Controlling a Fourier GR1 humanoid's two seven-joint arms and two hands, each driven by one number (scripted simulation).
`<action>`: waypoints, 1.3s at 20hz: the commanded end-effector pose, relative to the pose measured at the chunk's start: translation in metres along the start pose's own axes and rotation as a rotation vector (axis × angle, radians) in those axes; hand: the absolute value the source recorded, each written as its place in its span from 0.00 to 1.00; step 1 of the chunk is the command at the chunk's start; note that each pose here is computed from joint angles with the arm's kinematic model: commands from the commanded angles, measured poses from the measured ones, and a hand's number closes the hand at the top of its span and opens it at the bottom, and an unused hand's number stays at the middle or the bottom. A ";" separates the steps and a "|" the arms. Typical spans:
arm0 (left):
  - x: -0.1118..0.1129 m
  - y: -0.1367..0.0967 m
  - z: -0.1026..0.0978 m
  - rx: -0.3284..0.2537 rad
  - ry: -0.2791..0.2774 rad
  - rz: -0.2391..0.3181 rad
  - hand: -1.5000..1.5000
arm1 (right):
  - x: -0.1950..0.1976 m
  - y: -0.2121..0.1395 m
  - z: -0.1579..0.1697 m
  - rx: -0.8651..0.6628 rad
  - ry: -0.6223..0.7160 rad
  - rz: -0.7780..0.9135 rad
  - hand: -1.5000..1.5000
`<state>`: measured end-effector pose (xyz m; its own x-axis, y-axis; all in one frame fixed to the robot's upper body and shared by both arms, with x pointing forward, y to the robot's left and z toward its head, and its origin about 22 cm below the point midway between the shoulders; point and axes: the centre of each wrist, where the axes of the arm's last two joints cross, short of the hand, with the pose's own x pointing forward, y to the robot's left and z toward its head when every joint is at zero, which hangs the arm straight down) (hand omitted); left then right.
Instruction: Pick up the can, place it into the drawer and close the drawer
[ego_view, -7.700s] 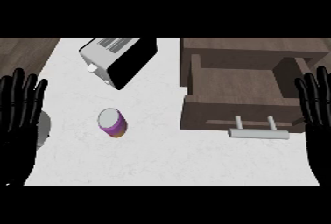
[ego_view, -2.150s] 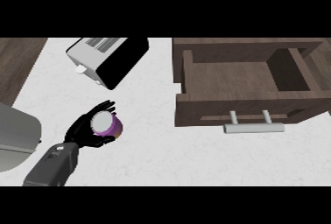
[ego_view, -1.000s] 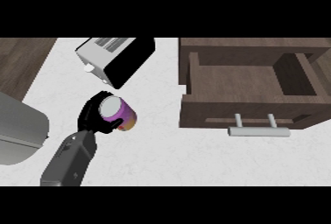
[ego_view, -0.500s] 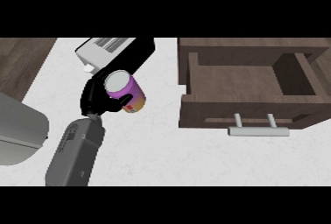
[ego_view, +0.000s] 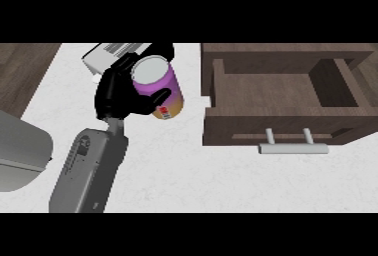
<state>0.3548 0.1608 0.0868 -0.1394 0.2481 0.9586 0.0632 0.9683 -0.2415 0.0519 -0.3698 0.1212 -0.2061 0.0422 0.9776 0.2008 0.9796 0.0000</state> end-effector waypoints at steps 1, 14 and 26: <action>0.021 -0.011 -0.011 0.009 -0.020 -0.003 1.00 | 0.004 0.002 -0.004 -0.011 0.006 -0.007 0.00; 0.068 -0.103 -0.053 -0.009 -0.020 -0.050 1.00 | -0.006 0.005 -0.022 0.032 0.002 -0.014 0.00; 0.085 -0.165 -0.071 -0.009 -0.012 -0.076 1.00 | -0.009 0.005 -0.021 0.025 -0.009 -0.021 0.00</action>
<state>0.3986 0.0375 0.2050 -0.1612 0.1844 0.9695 0.0719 0.9820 -0.1748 0.0704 -0.3676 0.1146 -0.2187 0.0254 0.9755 0.1788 0.9838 0.0145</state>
